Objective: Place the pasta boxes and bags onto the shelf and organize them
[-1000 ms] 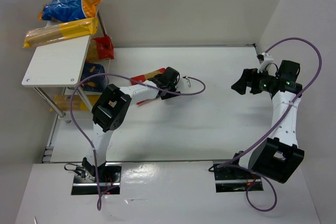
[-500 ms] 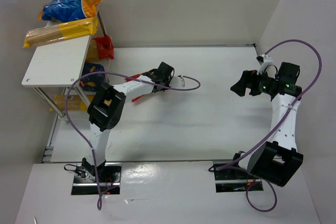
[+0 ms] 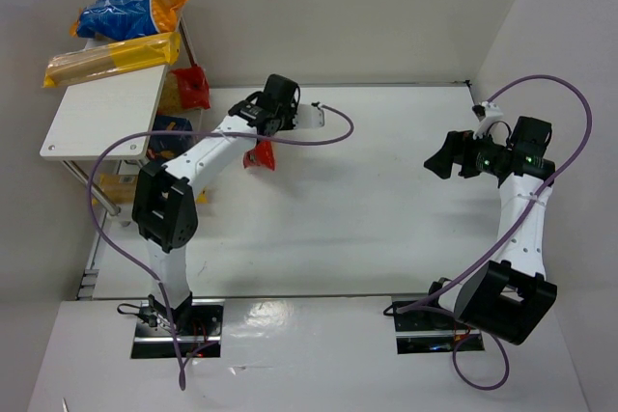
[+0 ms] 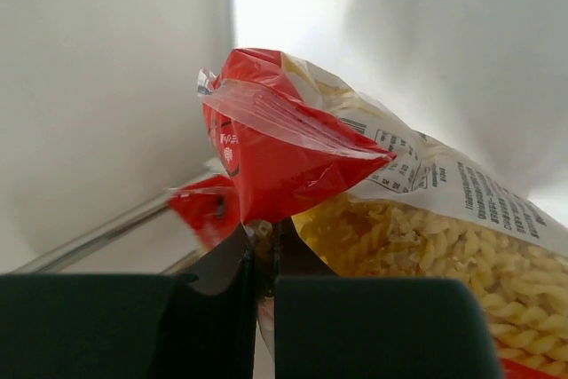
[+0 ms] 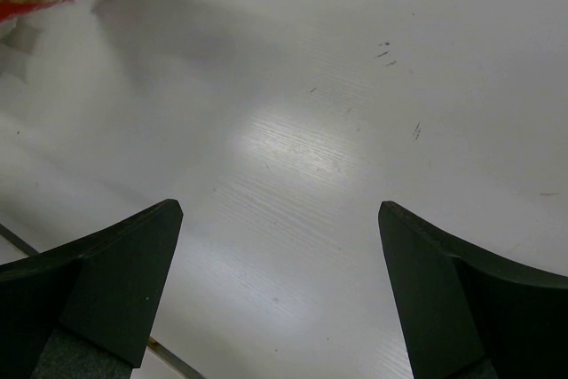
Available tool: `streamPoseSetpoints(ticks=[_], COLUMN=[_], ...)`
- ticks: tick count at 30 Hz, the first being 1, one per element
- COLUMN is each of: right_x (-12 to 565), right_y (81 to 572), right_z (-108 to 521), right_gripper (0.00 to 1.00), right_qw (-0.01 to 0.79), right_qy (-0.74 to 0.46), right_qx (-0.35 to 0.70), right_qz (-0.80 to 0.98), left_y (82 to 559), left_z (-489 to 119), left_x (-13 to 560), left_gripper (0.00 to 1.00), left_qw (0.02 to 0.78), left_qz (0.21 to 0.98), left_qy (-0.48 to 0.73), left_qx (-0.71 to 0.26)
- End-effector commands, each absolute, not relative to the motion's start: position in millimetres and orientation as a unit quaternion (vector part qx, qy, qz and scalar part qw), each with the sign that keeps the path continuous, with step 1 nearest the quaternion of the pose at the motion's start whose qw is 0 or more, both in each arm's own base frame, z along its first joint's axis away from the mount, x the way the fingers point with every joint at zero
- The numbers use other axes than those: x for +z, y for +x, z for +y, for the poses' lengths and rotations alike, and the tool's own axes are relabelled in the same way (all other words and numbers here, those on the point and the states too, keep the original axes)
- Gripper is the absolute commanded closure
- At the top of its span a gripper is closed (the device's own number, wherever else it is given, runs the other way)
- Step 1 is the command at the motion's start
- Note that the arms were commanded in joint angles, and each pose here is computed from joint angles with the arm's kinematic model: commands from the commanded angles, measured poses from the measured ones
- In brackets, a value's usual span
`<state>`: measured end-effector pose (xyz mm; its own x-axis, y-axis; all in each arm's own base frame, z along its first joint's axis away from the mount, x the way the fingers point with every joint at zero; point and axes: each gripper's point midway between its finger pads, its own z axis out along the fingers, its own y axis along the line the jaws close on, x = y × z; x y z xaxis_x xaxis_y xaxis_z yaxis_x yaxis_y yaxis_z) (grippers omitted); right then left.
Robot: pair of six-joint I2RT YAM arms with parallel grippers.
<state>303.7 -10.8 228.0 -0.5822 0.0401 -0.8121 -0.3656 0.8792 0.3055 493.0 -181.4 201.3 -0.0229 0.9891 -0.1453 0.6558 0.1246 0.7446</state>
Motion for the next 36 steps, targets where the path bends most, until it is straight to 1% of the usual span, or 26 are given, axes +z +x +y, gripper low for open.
streamPoseSetpoints(ticks=[1, 9, 11, 12, 14, 15, 16, 17, 18, 19, 20, 21, 22, 24, 26, 27, 28, 29, 31, 32, 36], right_x=[238, 232, 232, 232, 229, 230, 230, 230, 231, 231, 231, 231, 228, 228, 226, 226, 227, 227, 229, 230, 229], right_y=[306, 307, 307, 307, 308, 308, 308, 308, 308, 308, 308, 308, 306, 306, 305, 305, 305, 305, 304, 303, 301], right_z=[-10, -12, -12, -12, -12, -11, -11, -10, -9, -9, -9, -9, -7, -7, -5, -5, -4, -4, -3, -2, -1], right_gripper=[0.00, 0.00, 0.00, 0.00, 0.00, 0.00, 0.00, 0.00, 0.00, 0.00, 0.00, 0.00, 0.00, 0.00, 0.00, 0.00, 0.00, 0.00, 0.00, 0.00, 0.00], right_qw=[0.471, 0.470, 0.470, 0.470, 0.467, 0.468, 0.468, 0.467, 0.467, 0.467, 0.467, 0.467, 0.464, 0.464, 0.462, 0.462, 0.463, 0.463, 0.466, 0.467, 0.467], right_qy=[-0.114, -0.111, -0.111, -0.111, -0.109, -0.110, -0.110, -0.107, -0.108, -0.108, -0.108, -0.108, -0.108, -0.108, -0.107, -0.107, -0.109, -0.109, -0.111, -0.112, -0.112], right_qx=[0.224, 0.229, 0.229, 0.229, 0.231, 0.235, 0.235, 0.237, 0.241, 0.241, 0.241, 0.241, 0.247, 0.247, 0.253, 0.253, 0.257, 0.257, 0.255, 0.259, 0.259], right_qz=[0.845, 0.845, 0.845, 0.845, 0.847, 0.845, 0.845, 0.845, 0.844, 0.844, 0.844, 0.844, 0.844, 0.844, 0.843, 0.843, 0.841, 0.841, 0.840, 0.838, 0.838], left_y=[503, 514, 514, 512, 513, 508, 506, 503, 493, 491, 482, 466, 465, 445, 427, 428, 410, 405, 389, 386, 361], left_z=[-167, -145, -146, -145, -148, -148, -155, -158, -163, -169, -176, -179, -184, -195, -205, -202, -201, -210, -210, -211, -201], left_x=[316, 348, 364, 383, 393, 390, 406, 408, 398, 393, 409, 404, 398, 404, 411, 412, 426, 405, 403, 391, 414], left_gripper=[1.00, 1.00, 1.00, 1.00, 1.00, 1.00, 1.00, 1.00, 1.00, 1.00, 1.00, 1.00, 1.00, 1.00, 1.00, 1.00, 1.00, 1.00, 1.00, 1.00, 1.00], left_qw=[0.421, 0.440, 0.455, 0.472, 0.484, 0.473, 0.491, 0.498, 0.479, 0.477, 0.498, 0.483, 0.477, 0.478, 0.487, 0.486, 0.494, 0.465, 0.457, 0.439, 0.464], left_qz=[0.631, 0.628, 0.624, 0.623, 0.632, 0.642, 0.641, 0.653, 0.665, 0.672, 0.676, 0.686, 0.695, 0.704, 0.710, 0.712, 0.702, 0.707, 0.716, 0.721, 0.724], left_qy=[0.568, 0.531, 0.521, 0.507, 0.496, 0.502, 0.495, 0.484, 0.499, 0.504, 0.489, 0.500, 0.502, 0.505, 0.496, 0.493, 0.502, 0.524, 0.523, 0.532, 0.508], left_qx=[0.320, 0.361, 0.364, 0.364, 0.347, 0.335, 0.322, 0.303, 0.282, 0.258, 0.235, 0.214, 0.196, 0.144, 0.111, 0.118, 0.110, 0.092, 0.075, 0.068, 0.054])
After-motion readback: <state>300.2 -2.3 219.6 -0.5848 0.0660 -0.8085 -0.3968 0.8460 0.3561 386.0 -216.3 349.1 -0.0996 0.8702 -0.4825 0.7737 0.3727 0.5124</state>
